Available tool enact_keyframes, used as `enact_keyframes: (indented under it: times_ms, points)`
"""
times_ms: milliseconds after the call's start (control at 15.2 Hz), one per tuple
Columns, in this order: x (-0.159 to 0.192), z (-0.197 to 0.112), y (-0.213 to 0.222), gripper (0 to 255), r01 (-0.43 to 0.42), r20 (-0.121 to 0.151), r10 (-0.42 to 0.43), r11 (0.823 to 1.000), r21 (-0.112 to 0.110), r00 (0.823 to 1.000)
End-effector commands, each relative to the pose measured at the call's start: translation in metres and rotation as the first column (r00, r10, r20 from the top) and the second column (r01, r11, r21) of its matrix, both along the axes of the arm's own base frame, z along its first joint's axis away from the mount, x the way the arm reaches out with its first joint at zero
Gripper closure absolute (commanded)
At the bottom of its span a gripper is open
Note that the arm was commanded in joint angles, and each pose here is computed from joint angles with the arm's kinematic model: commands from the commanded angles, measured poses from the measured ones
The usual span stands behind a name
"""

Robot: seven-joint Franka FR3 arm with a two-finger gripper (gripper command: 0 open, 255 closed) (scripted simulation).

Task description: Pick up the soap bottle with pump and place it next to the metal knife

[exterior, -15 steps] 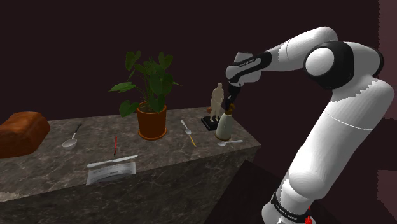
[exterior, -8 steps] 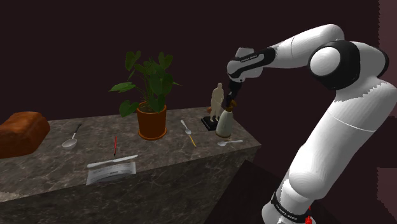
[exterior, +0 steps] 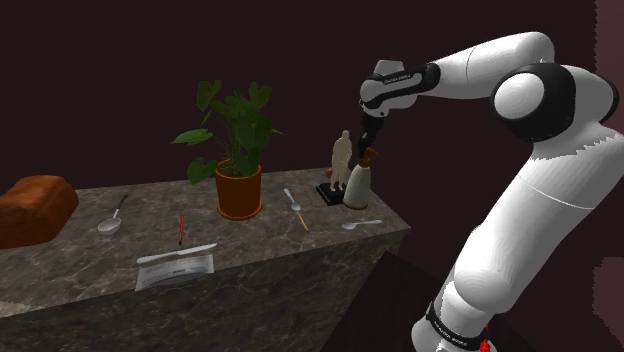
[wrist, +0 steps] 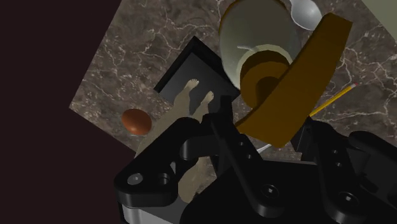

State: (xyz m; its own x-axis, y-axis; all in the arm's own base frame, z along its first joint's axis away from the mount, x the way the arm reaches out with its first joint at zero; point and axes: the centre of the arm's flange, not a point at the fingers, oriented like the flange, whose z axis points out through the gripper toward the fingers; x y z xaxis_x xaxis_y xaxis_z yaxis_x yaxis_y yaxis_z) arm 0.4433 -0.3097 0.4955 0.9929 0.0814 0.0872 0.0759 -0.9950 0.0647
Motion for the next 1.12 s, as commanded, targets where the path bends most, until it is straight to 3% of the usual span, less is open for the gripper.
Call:
enact_keyframes:
  times_ms: [0,1056]
  points:
    - [0.001,0.01,0.001,255,0.0,0.0,0.0,1.0,0.0,1.0]
    - [0.001,0.095,0.001,255,0.0,0.0,0.0,1.0,0.0,1.0]
